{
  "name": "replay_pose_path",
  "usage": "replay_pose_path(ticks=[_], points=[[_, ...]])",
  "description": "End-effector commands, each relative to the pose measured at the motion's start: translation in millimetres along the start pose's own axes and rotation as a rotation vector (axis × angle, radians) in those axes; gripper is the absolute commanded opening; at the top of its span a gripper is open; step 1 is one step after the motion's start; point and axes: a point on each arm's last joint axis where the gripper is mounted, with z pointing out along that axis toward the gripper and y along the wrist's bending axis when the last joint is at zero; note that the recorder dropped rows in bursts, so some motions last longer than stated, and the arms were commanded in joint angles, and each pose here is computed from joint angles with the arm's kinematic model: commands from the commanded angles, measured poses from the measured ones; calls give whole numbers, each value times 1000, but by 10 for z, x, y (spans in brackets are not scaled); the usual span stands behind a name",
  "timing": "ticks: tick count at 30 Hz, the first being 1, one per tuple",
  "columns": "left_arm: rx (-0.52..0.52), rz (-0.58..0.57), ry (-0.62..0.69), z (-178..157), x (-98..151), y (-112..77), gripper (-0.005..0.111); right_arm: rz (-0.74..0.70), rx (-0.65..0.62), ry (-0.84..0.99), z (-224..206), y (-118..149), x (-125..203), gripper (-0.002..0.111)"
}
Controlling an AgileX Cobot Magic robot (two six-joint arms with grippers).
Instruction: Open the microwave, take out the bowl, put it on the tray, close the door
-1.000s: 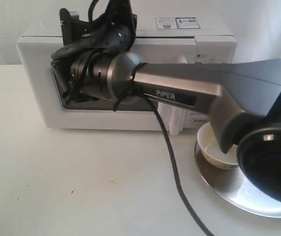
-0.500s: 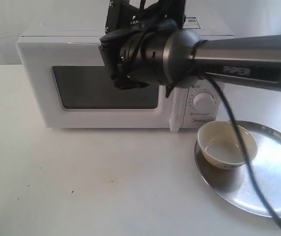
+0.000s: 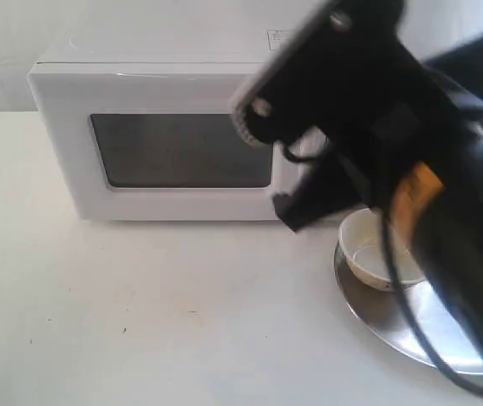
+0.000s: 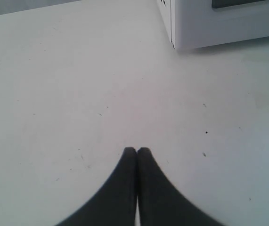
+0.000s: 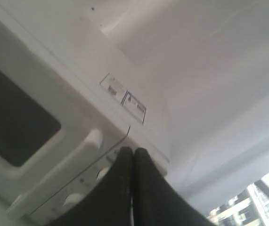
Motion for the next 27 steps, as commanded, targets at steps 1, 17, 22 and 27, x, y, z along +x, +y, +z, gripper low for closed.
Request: replay_pose_path(ticks=[1, 17, 22, 27], points=[[6, -7, -3, -4, -7, -4, 0, 245, -52, 49, -279, -79, 690, 0], [6, -7, -3, -4, -7, -4, 0, 775, -95, 354, -463, -273, 1190, 0], [6, -7, -3, -4, -7, -4, 0, 1315, -85, 336, -517, -548, 1366, 0], [6, -7, -3, -4, -7, -4, 0, 1577, -244, 93, -669, -764, 1370, 0]])
